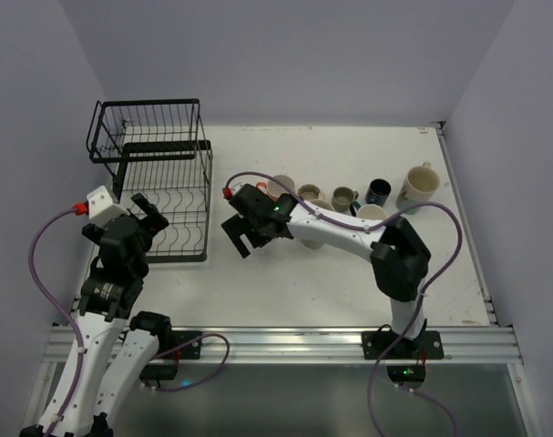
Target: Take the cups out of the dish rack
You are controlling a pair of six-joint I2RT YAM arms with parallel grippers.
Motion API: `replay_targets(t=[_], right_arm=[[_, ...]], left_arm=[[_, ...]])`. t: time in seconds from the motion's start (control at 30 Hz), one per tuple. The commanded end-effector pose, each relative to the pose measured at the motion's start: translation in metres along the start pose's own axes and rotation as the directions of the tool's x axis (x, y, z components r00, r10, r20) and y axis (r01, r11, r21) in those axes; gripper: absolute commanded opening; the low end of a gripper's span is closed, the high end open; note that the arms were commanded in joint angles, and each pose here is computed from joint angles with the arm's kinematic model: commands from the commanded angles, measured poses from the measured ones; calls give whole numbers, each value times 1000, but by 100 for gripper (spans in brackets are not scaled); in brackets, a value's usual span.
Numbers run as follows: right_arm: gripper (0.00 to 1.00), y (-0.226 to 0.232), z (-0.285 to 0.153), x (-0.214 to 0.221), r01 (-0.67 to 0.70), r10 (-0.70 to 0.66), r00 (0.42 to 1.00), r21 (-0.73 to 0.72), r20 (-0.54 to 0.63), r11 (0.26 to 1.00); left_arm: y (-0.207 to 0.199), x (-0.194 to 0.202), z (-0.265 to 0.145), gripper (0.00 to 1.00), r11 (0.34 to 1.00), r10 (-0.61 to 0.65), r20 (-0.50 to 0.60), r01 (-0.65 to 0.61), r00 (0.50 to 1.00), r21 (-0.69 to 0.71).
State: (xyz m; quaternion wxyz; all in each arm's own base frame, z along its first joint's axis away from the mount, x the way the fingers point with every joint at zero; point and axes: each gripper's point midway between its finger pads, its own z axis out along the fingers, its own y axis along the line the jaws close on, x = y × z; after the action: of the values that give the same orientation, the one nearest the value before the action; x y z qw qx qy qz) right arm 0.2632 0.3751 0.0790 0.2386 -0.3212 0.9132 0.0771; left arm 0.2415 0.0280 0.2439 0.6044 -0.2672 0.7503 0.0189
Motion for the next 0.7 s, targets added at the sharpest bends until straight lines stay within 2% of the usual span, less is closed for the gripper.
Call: replay_targets(t=[0.0, 0.1, 0.13, 0.2, 0.27, 0.3, 0.37, 0.4, 0.43, 0.53, 0.67], right_arm=[[95, 19, -82, -46, -23, 67, 967, -179, 247, 984], [99, 27, -102, -42, -24, 110, 944, -266, 312, 964], [99, 25, -125, -45, -26, 136, 923, -294, 360, 956], [99, 28, -131, -30, -19, 153, 916, -340, 370, 940], [99, 29, -158, -26, -3, 183, 891, -398, 416, 917], [99, 28, -153, -11, -3, 181, 898, -406, 400, 914], [99, 27, -172, -9, 18, 200, 871, -436, 448, 900], [99, 26, -168, -1, 19, 196, 874, -435, 444, 900], [99, 24, -170, 2, 21, 196, 871, -433, 451, 901], [99, 18, -175, 10, 28, 194, 860, -424, 472, 905], [99, 23, -185, 17, 59, 200, 850, -466, 487, 883]], left_arm=[[22, -1, 3, 100, 989, -28, 19, 31, 999, -145], [33, 5, 6, 100, 973, -21, -7, 19, 1000, -231], [35, 9, 8, 100, 969, -32, -16, 27, 999, -247], [36, 19, 14, 100, 963, -34, -34, 24, 999, -267], [46, 25, 20, 100, 945, -37, -39, 23, 999, -327], [52, 32, 27, 100, 931, -26, -70, -2, 997, -365], [53, 41, 38, 100, 934, -37, -139, -16, 990, -357], [71, 48, 49, 100, 911, -67, -183, -15, 981, -412], [69, 58, 54, 100, 928, -94, -249, -6, 964, -372], [83, 61, 66, 100, 910, -130, -280, 2, 951, -415], [92, 65, 76, 100, 896, -108, -313, -43, 943, -441]])
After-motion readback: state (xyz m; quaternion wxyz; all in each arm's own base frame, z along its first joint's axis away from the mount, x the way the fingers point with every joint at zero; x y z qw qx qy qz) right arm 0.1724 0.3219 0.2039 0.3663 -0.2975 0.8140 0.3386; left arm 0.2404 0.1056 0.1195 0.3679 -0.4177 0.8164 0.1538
